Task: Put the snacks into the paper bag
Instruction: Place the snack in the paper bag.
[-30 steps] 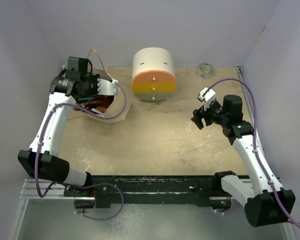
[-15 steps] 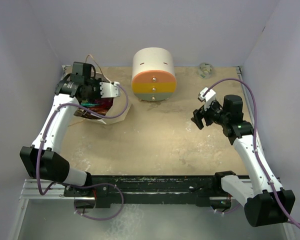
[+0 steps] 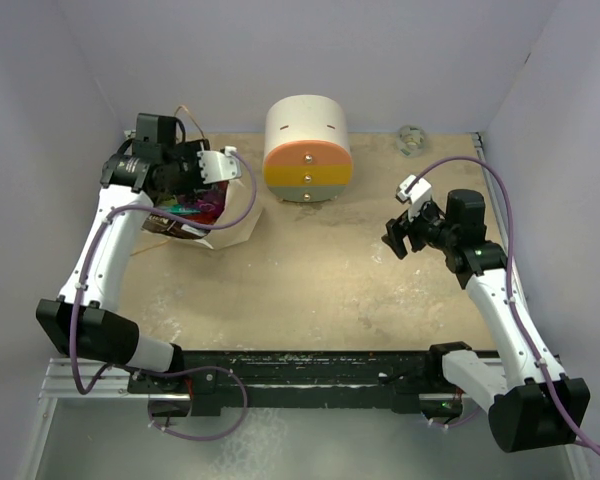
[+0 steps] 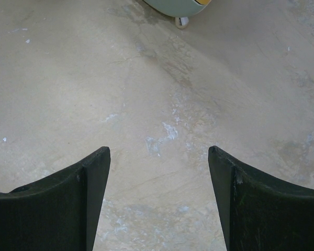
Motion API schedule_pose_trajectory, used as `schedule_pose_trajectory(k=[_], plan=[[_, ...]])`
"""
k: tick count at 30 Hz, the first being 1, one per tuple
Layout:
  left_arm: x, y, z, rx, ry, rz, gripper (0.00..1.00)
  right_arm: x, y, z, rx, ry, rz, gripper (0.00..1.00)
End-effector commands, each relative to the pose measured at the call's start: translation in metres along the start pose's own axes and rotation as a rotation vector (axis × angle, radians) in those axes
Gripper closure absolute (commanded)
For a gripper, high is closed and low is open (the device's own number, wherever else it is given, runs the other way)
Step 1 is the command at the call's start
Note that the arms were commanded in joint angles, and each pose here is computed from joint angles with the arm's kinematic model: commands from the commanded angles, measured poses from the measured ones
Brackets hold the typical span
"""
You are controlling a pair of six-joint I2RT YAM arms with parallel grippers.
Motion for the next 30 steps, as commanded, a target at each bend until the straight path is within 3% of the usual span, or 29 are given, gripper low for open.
schedule_pose_trajectory(k=[1, 10, 17, 26, 30], plan=[[-0.01, -0.012, 0.001, -0.067, 0.014, -0.073, 0.43, 0.002, -0.001, -0.001, -0.019, -0.013, -0.008, 0.22], [0.026, -0.014, 0.008, -0.236, 0.009, -0.087, 0.45, 0.002, 0.0, -0.001, -0.02, -0.015, -0.004, 0.22], [0.058, -0.019, 0.043, -0.332, -0.096, -0.122, 0.43, 0.003, 0.001, -0.002, -0.019, -0.01, 0.002, 0.22], [0.101, -0.04, 0.102, -0.466, -0.129, -0.189, 0.43, 0.004, 0.003, -0.005, -0.013, 0.003, 0.01, 0.22], [0.111, -0.051, 0.102, -0.499, -0.069, -0.204, 0.43, 0.005, 0.004, -0.006, -0.01, 0.004, 0.016, 0.22]])
Point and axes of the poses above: each gripper's point midway between its finger pads, its own x axis out along the fingers, its own z axis along the line the jaws close on, y = z × x, the point moved 5 cm from there along -x, back along the fingers, and after that the axes turned 4 degrees about x, right-handed, at the moved point
